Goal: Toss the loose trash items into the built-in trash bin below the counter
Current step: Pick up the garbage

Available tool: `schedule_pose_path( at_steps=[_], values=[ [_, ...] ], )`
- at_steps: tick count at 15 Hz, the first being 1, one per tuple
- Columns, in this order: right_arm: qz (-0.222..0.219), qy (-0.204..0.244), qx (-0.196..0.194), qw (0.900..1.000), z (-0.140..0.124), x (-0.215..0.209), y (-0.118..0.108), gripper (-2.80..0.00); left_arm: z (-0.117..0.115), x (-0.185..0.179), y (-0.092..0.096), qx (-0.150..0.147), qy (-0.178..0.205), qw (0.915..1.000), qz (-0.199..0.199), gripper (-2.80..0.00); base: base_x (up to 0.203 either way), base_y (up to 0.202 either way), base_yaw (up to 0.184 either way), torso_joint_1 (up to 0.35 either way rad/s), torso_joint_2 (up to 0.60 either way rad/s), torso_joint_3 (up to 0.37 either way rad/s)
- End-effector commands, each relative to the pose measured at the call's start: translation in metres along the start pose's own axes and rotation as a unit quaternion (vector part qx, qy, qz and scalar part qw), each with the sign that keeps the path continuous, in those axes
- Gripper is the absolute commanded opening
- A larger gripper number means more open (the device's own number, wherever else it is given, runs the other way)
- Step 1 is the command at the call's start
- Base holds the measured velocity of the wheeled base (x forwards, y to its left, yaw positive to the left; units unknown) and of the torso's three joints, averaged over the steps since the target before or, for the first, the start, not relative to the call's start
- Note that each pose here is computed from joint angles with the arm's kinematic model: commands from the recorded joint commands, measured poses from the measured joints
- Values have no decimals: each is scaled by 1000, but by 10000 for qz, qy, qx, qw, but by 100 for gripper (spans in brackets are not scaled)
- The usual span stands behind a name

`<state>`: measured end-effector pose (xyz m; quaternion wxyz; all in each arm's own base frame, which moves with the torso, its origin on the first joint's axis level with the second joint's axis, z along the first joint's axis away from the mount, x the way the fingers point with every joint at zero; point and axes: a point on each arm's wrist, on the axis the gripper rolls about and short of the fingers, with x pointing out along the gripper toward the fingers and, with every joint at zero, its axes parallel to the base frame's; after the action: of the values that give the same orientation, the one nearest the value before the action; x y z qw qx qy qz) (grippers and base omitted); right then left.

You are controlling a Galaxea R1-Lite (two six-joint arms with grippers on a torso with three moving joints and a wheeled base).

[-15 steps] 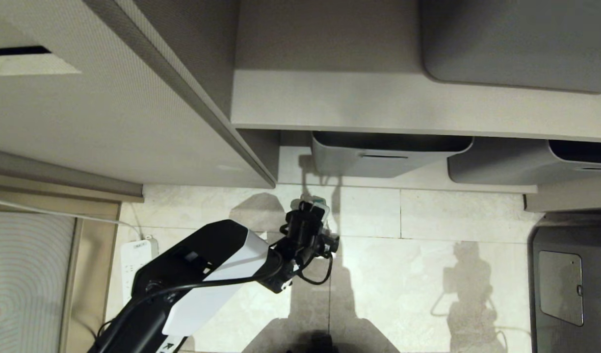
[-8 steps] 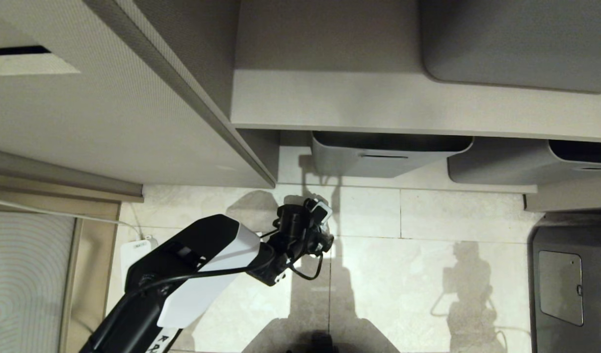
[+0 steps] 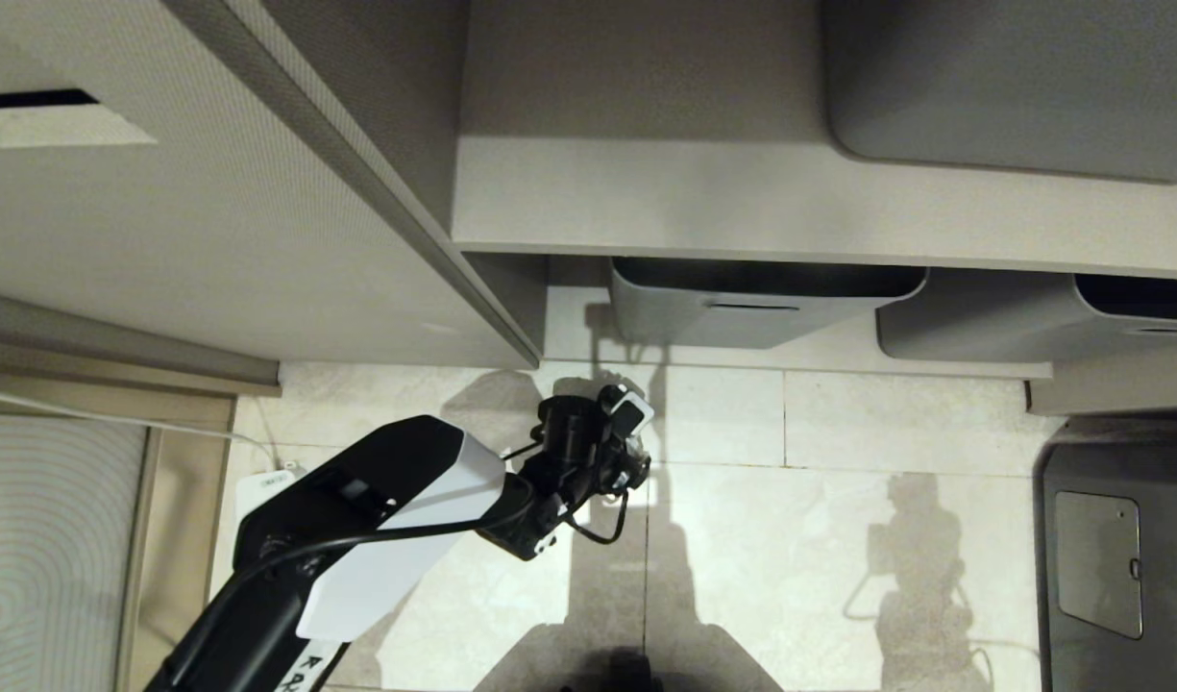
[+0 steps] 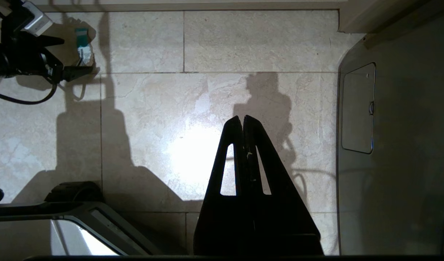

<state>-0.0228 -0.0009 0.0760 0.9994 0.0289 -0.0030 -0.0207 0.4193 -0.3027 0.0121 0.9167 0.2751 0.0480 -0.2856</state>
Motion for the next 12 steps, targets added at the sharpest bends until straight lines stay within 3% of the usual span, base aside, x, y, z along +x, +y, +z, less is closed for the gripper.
schedule_pose_path(
  at_steps=[1, 3, 12],
  values=[
    [0, 5, 3, 10000, 0, 0, 0, -280, 5, -4, 2, 25, -69, 10000, 28, 0, 0, 0, 0, 0, 0, 0],
    [0, 1, 3, 10000, 0, 0, 0, -280, 8, -5, -2, 167, -143, 9998, 31, 0, 0, 0, 0, 0, 0, 0],
    [0, 5, 3, 10000, 0, 0, 0, -280, 6, -12, -13, 1409, -91, 9900, -72, 0, 0, 0, 0, 0, 0, 0]
  ],
)
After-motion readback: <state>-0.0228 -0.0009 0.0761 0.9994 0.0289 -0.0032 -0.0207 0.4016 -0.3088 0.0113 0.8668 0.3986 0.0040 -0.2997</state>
